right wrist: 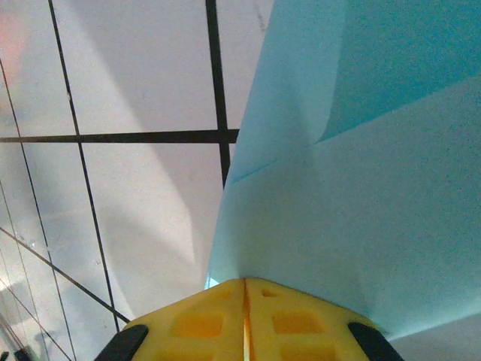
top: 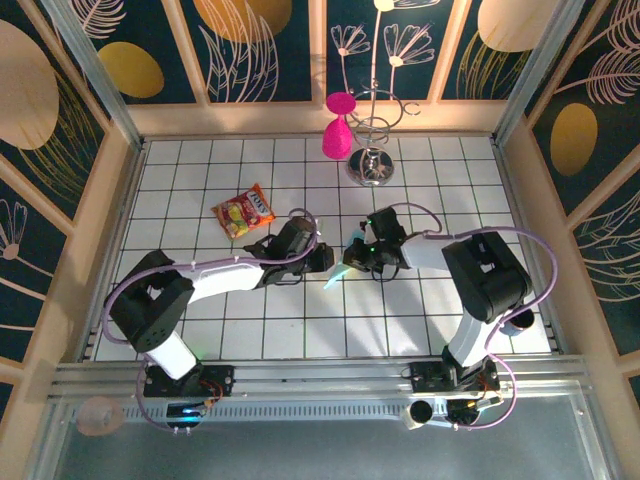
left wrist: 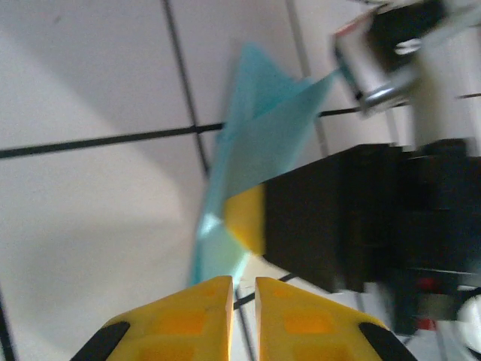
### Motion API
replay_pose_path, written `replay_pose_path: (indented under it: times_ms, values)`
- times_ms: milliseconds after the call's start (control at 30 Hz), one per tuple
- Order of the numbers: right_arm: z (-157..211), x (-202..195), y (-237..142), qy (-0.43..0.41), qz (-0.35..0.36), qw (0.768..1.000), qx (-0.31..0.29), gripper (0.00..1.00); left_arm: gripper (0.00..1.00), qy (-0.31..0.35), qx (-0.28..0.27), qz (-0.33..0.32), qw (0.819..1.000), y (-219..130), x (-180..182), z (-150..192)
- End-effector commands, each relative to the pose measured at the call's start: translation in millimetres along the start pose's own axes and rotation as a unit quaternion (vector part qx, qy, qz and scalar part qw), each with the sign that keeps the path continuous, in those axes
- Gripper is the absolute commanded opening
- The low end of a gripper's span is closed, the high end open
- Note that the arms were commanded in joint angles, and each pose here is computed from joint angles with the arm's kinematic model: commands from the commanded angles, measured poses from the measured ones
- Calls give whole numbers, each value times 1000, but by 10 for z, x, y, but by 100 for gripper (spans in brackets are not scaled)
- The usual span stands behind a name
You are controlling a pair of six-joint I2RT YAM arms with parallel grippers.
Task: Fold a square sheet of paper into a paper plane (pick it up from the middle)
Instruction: Fold the wing for the fifth time at the center of the table.
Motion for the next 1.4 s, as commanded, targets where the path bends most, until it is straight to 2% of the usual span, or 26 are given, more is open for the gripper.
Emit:
replay_pose_path:
  times_ms: [0,300,967,1367]
  values:
    - [162,-248,104,15,61,997,47,8,14,10,29,49,998,77,-66,51]
    - [187,-292,148,25,68,995,65,5,6,18,87,41,995,365,11,186]
    - [230,-379,192,38,90,992,82,4,2,42,121,-45,991,546,262,301]
    - [263,-435,209,36,108,989,92,3,0,44,138,-64,987,544,362,383]
Point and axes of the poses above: each hand's point on the last joint's axis, 136 mm out from that joint toward the fingers, its own y axis out along the fingers, its own x axis along the line the jaws close on, z = x × y, the point moved 9 cm from there along -y, back along the fingers, and after that the axes turned 2 degrees about -y, right-handed, at the moved point
